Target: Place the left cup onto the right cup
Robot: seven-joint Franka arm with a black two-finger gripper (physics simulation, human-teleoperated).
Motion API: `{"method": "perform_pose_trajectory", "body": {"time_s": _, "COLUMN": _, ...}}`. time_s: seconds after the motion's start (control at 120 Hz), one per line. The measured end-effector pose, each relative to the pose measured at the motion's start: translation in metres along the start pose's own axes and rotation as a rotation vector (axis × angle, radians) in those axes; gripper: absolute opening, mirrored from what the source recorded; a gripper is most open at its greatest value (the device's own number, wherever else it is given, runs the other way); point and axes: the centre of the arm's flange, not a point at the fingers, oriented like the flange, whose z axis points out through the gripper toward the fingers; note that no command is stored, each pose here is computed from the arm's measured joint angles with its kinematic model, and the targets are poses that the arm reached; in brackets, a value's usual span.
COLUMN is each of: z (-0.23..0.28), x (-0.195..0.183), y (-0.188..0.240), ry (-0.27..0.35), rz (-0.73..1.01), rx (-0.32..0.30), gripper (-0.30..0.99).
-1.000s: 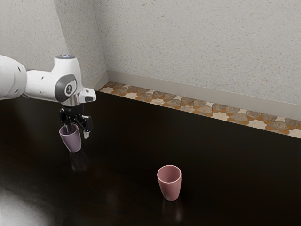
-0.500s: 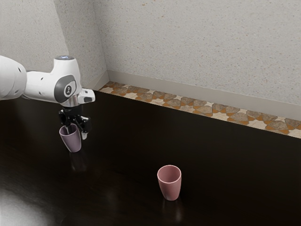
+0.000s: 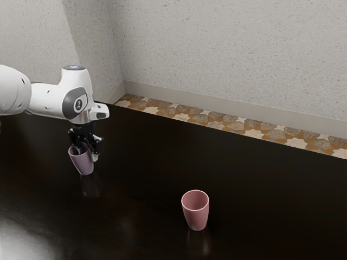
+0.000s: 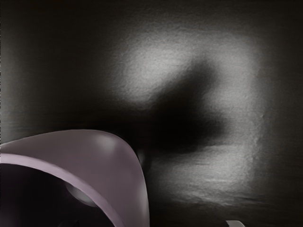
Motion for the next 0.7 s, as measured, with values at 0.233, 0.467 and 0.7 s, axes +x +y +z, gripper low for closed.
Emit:
{"method": "perform_pose_trajectory", "body": {"time_s": 0.233, "z": 0.0007, "x": 0.001, "y": 0.0, "ry": 0.005, "rz": 0.001, "rx": 0.002, "gripper": 0.28}}
{"method": "perform_pose_trajectory", "body": {"time_s": 0.467, "z": 0.0026, "x": 0.0014, "y": 0.0, "ry": 0.005, "rz": 0.0, "rx": 0.002, "gripper": 0.21}}
{"method": "perform_pose_trajectory", "body": {"time_s": 0.7, "z": 0.0018, "x": 0.0021, "y": -0.0019, "ry": 0.014, "rz": -0.003, "rx": 0.005, "gripper": 0.14}}
